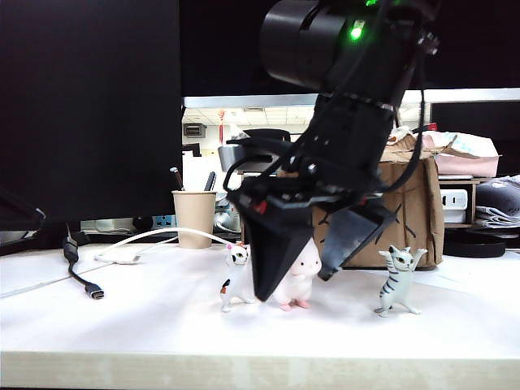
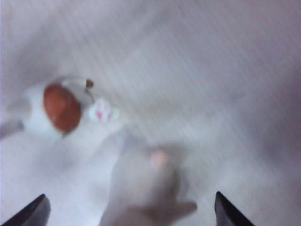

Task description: Put the doll that is least similar in size compared to the others into the paper box.

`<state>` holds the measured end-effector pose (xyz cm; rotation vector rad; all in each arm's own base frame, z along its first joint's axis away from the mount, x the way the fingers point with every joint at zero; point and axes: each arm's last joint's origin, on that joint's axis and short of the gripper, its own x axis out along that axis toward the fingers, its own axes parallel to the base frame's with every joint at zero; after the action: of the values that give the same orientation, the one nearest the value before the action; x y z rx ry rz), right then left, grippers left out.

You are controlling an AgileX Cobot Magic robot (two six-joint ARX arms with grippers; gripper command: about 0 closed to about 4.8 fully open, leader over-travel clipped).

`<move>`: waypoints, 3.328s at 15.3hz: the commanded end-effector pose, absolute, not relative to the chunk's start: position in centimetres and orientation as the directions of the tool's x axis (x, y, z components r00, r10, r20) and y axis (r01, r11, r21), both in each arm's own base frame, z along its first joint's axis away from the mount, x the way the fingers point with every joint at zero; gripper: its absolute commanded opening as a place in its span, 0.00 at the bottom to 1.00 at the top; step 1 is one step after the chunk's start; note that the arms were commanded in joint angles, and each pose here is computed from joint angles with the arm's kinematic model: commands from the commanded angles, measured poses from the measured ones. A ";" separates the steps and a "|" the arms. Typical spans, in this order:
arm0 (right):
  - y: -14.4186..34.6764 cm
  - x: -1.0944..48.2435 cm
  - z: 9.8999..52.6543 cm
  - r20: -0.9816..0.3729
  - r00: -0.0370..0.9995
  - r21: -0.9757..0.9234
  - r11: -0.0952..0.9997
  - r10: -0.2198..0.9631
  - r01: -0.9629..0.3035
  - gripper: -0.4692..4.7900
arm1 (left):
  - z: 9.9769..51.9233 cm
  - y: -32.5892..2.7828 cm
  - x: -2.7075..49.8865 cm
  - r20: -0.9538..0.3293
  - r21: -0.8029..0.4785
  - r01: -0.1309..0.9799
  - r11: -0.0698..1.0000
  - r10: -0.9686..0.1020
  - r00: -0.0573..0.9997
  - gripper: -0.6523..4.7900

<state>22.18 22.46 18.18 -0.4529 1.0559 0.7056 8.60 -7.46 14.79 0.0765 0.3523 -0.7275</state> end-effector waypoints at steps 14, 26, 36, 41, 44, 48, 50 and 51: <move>21.7 22.3 19.8 -0.889 0.345 -0.039 0.702 0.300 -0.711 0.38 | 15.0 -7.5 8.6 -0.327 -0.056 0.665 0.745 -0.643 0.693 0.11; 19.1 22.1 28.8 -0.781 0.507 -0.086 0.742 0.363 -0.665 0.52 | 15.0 -7.5 8.6 -0.327 -0.056 0.665 0.745 -0.643 0.693 0.11; 19.3 23.1 23.4 -0.949 0.256 -0.062 0.685 0.184 -0.726 1.00 | 15.0 -7.5 8.6 -0.327 -0.056 0.665 0.745 -0.643 0.693 0.11; 19.7 24.4 20.6 -0.964 0.262 -0.155 0.695 0.049 -0.702 1.00 | 15.0 -7.5 8.6 -0.327 -0.056 0.665 0.745 -0.643 0.692 0.11; 19.0 25.4 20.1 -0.965 0.260 -0.155 0.721 0.037 -0.676 1.00 | 15.0 -7.5 8.6 -0.327 -0.056 0.665 0.745 -0.643 0.692 0.11; 18.4 25.7 20.0 -0.971 0.231 -0.112 0.732 0.063 -0.672 0.99 | 15.0 -7.5 8.6 -0.326 -0.056 0.665 0.745 -0.643 0.693 0.11; 18.5 25.7 20.0 -0.971 0.228 -0.110 0.731 0.065 -0.673 0.93 | 15.0 -7.5 8.6 -0.326 -0.056 0.665 0.745 -0.643 0.693 0.11; 18.5 25.7 20.0 -0.973 0.221 -0.100 0.731 0.071 -0.675 0.80 | 15.0 -7.5 8.6 -0.326 -0.056 0.665 0.745 -0.643 0.693 0.11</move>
<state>25.68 18.42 19.88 -0.5890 1.2550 0.5465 8.60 -7.46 14.80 0.0760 0.3521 -0.7274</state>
